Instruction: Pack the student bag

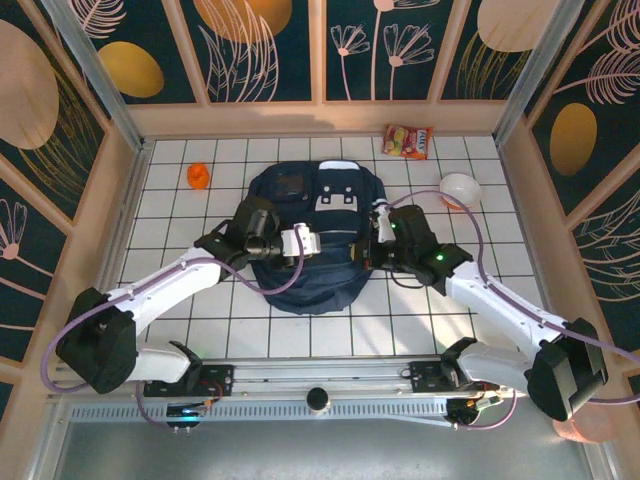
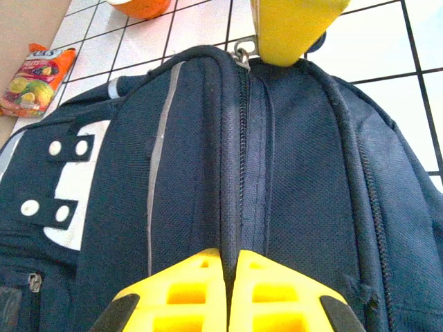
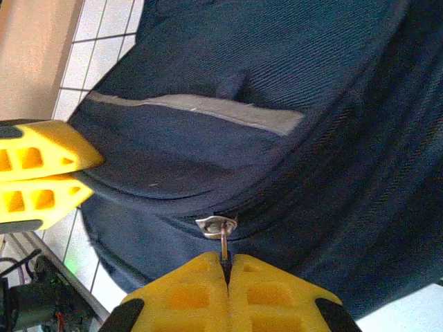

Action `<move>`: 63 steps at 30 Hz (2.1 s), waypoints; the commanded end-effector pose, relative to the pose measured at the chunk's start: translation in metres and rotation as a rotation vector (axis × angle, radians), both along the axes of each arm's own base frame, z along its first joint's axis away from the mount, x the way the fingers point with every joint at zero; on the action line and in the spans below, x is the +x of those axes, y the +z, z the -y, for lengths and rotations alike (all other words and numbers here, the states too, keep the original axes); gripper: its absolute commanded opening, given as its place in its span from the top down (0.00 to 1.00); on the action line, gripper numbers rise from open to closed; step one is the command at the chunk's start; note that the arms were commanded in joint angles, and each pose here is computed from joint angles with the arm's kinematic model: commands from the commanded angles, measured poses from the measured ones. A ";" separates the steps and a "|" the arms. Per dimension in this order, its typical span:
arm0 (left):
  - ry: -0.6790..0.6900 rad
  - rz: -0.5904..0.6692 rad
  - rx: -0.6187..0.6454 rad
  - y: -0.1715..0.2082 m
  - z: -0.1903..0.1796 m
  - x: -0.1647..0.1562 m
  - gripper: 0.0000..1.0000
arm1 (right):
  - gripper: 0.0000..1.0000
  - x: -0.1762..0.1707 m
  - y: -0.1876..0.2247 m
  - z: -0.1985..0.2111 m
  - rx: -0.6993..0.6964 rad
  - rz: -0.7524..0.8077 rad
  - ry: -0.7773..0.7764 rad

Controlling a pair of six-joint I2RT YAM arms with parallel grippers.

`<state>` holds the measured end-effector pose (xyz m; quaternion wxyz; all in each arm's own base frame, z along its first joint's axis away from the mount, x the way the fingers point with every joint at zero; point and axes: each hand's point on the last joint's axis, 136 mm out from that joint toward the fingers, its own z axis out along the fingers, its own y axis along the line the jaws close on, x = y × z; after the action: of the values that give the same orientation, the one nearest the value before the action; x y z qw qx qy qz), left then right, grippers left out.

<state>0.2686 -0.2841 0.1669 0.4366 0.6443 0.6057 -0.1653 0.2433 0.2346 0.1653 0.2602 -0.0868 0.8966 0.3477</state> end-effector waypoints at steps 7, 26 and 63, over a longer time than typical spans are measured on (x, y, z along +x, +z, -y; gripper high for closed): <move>-0.064 -0.033 -0.057 0.035 0.005 -0.013 0.50 | 1.00 0.000 0.007 -0.011 0.053 0.036 0.064; -0.004 -0.087 0.040 0.005 0.041 0.007 0.51 | 1.00 0.002 0.013 -0.019 0.076 0.053 0.093; -0.129 -0.040 -0.017 0.020 0.034 -0.025 1.00 | 1.00 0.087 -0.014 0.072 0.000 0.043 -0.266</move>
<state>0.2582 -0.3248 0.1782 0.4191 0.6618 0.5888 -0.1992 0.2872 0.2059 0.1501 0.2528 -0.0454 0.8872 0.3832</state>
